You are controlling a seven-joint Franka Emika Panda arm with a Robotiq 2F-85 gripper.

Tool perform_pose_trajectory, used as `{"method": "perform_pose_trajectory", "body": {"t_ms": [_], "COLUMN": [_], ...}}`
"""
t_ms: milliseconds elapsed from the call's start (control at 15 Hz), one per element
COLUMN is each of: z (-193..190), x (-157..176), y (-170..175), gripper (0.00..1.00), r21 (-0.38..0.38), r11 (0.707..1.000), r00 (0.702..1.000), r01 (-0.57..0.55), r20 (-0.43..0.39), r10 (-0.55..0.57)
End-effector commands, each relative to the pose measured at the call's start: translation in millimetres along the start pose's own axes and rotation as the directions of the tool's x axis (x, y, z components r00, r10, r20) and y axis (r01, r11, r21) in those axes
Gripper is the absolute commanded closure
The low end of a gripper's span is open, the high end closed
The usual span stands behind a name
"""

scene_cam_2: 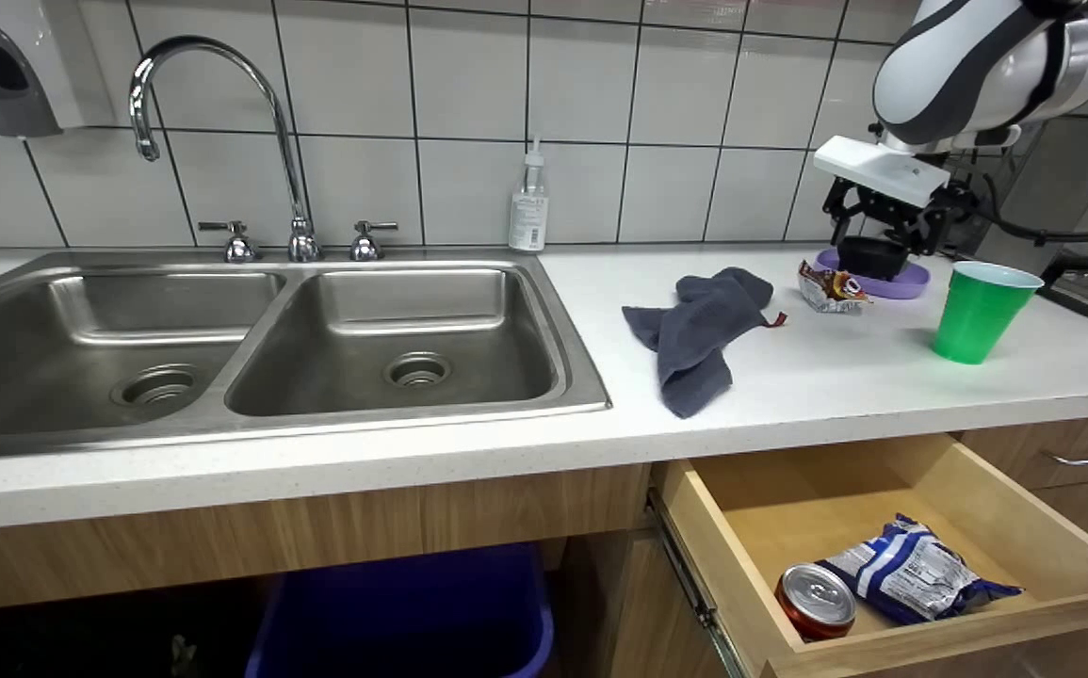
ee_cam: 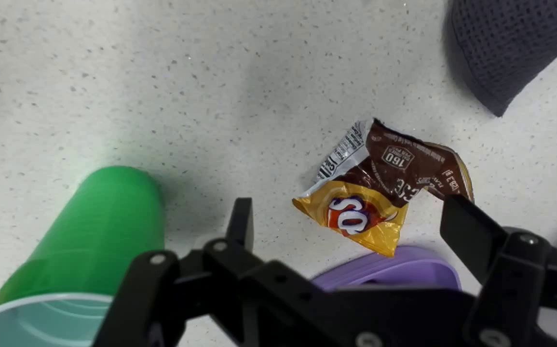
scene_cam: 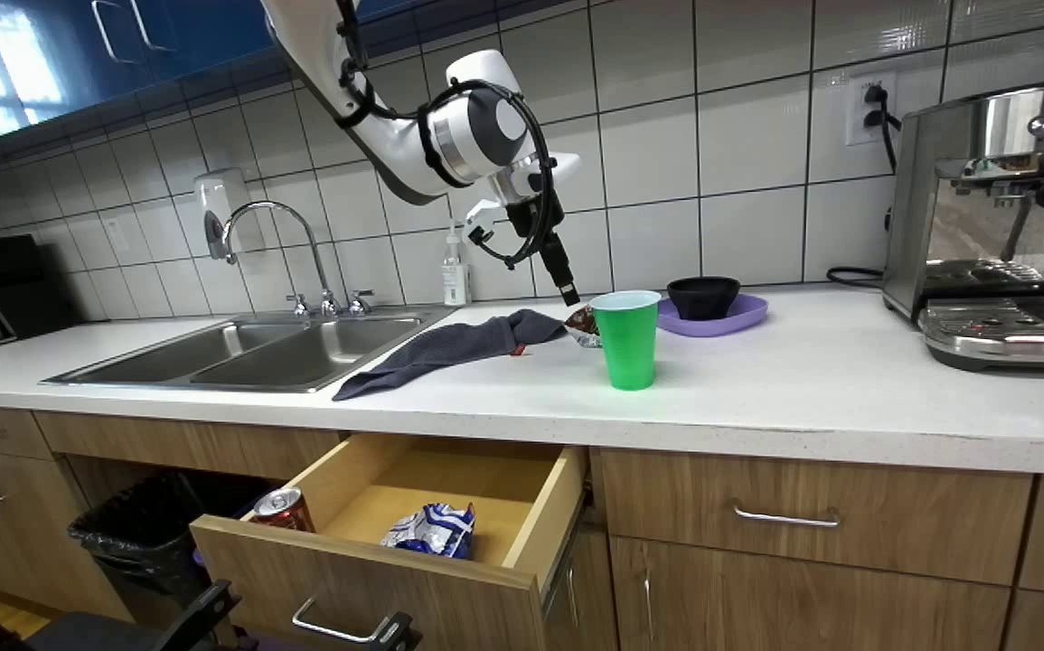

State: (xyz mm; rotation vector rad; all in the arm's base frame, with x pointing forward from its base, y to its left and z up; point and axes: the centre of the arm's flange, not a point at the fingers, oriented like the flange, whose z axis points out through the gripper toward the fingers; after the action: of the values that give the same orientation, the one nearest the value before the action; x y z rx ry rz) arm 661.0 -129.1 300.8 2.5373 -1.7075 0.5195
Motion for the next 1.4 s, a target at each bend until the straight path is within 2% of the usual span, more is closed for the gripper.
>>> {"method": "perform_pose_trajectory", "body": {"t_ms": [0,667,1333], "z": [10.8,37.2,56.2], "x": [12.7,25.6,32.5], "y": [-22.8,-44.9,-58.9], "gripper": [0.0,0.0,0.0], "r21": [-0.004,-0.008,-0.031], "r11": [0.997,0.987,0.981], "r00": [0.997,0.986,0.981], "r01": [-0.076,-0.163,-0.189], "r20": [-0.026,-0.04,-0.046], "r10": [0.076,0.163,0.188]}}
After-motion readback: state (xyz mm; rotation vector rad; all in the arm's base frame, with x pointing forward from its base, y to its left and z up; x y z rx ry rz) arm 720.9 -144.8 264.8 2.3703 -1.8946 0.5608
